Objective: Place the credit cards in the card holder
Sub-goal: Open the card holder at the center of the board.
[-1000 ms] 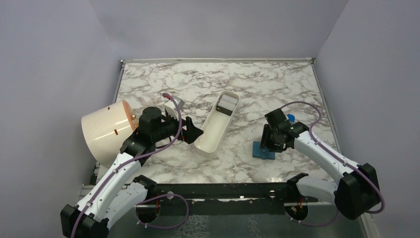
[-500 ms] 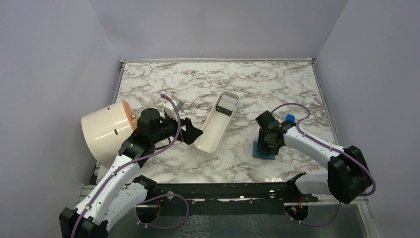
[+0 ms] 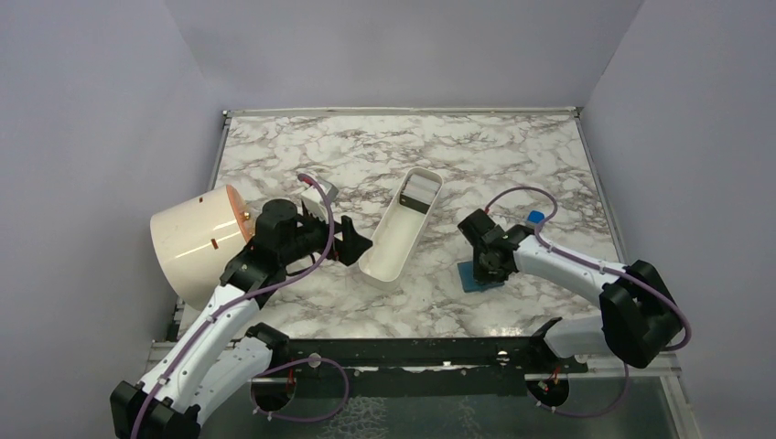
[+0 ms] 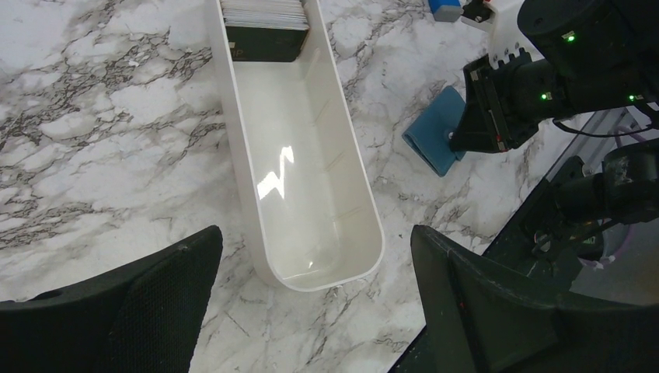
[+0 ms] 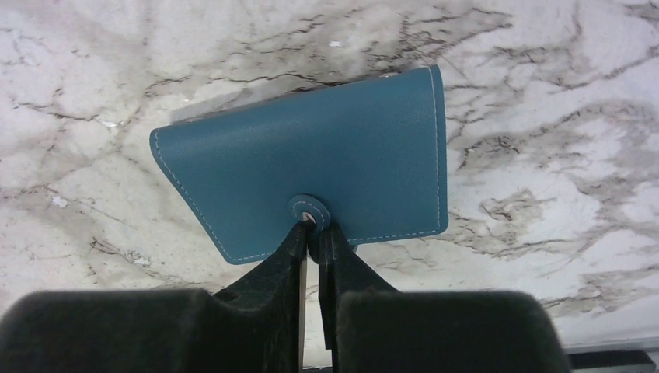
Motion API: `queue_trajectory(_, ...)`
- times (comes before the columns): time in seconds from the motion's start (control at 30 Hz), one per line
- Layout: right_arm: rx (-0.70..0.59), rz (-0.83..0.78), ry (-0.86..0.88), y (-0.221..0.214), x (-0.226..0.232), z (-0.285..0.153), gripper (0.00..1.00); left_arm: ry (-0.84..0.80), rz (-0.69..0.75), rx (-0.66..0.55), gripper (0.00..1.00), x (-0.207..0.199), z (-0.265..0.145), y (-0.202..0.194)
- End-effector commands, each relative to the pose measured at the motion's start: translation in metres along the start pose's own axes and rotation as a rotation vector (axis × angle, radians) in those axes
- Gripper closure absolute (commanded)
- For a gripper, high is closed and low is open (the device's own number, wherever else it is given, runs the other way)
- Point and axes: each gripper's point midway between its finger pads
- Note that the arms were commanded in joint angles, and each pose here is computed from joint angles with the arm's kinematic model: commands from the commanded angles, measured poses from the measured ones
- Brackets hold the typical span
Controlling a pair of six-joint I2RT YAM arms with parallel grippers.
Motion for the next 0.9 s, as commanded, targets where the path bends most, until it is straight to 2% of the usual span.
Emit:
queue_trajectory(0.0,-0.092,-0.054,0.066,0.018,0.023,0.001,0.98,-0.023,-0.016,0.005,0.07,-0.007,0.0,0.005)
queue_trajectory(0.23,-0.181,-0.226,0.289,0.032,0.061,-0.031,0.99,-0.078,-0.07,0.057,0.12,-0.016,0.004,-0.006)
queue_trajectory(0.47,-0.342,-0.371,0.645,0.04,0.1,-0.102,0.99,-0.202,-0.15,0.124,0.2,-0.039,0.006,-0.01)
queue_trajectory(0.67,-0.47,-0.493,0.965,0.036,0.126,-0.177,0.99,-0.342,-0.243,0.148,0.2,-0.063,0.005,-0.008)
queue_trajectory(0.87,-0.48,-0.516,1.138,0.032,0.144,-0.211,0.99,-0.452,-0.299,0.143,0.19,-0.08,0.006,-0.001)
Point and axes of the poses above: each gripper's point midway between its finger pads, its own z axis out along the fingers, its own x axis along the line the jaws close on, y = z × x
